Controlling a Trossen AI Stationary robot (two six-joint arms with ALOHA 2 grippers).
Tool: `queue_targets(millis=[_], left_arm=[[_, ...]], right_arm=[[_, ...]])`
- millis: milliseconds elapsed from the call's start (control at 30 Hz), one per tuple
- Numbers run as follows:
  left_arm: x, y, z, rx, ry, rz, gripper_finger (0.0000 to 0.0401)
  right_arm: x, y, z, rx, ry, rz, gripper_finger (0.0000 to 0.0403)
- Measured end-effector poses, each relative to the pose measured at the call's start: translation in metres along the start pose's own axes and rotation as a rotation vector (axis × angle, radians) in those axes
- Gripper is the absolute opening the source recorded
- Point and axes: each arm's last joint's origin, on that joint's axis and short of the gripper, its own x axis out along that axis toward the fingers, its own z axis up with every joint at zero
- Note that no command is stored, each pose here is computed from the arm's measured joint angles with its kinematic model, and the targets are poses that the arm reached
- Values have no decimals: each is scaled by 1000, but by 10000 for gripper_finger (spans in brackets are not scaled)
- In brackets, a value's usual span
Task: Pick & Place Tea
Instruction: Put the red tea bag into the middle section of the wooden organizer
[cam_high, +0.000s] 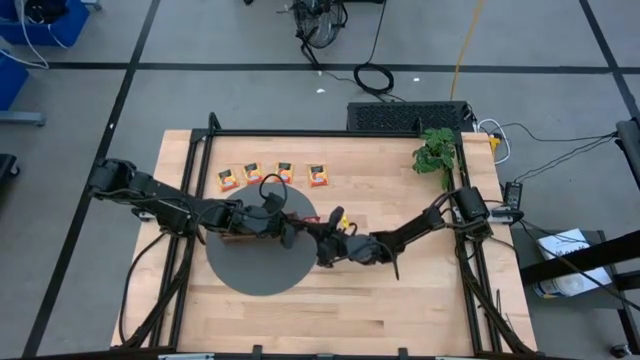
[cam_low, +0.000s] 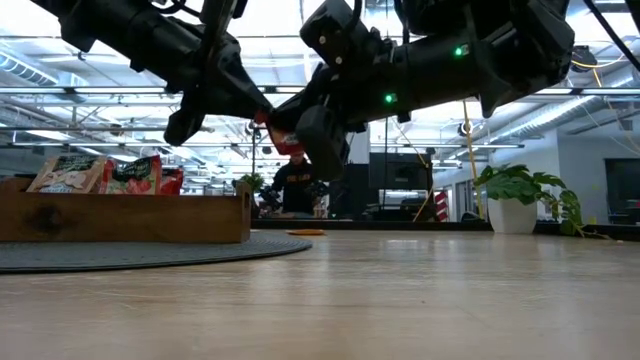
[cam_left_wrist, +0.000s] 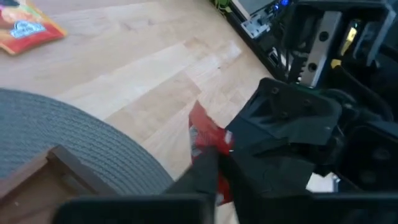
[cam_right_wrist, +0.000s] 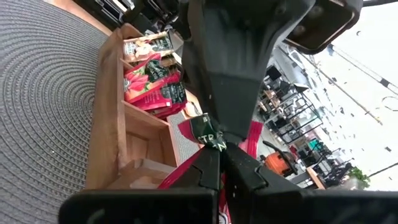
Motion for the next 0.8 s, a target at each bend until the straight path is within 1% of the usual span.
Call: queue_targets(millis=[33, 67, 267, 367, 433, 500, 567, 700, 800], left_arm=[[0, 0, 0, 18, 1, -1, 20], [0, 0, 0, 33, 2, -2, 12], [-4, -2, 2, 125, 14, -33, 4], [-15, -6, 9, 171, 2, -45, 3], [-26, -7, 15, 197, -9, -25, 2], [-39, -9, 23, 212, -30, 4, 2], [-53, -8, 28, 230, -20, 33, 2], [-75, -5, 29, 271, 58, 82, 1], [-88, -1, 27, 288, 153, 100, 1]], right_arm=[[-1, 1, 1, -8, -2, -1, 0], [-2, 1, 2, -8, -5, -1, 0], [-6, 4, 5, -24, -23, 7, 3], [-7, 3, 10, 11, -38, -2, 14], [-10, 5, 12, 15, -25, -13, 25], [-15, 11, 11, -6, -12, 0, 37], [-18, 15, 13, -7, -22, 15, 52], [-24, 9, 23, 73, -51, 3, 94], [-28, 0, 29, 137, -12, -45, 135]])
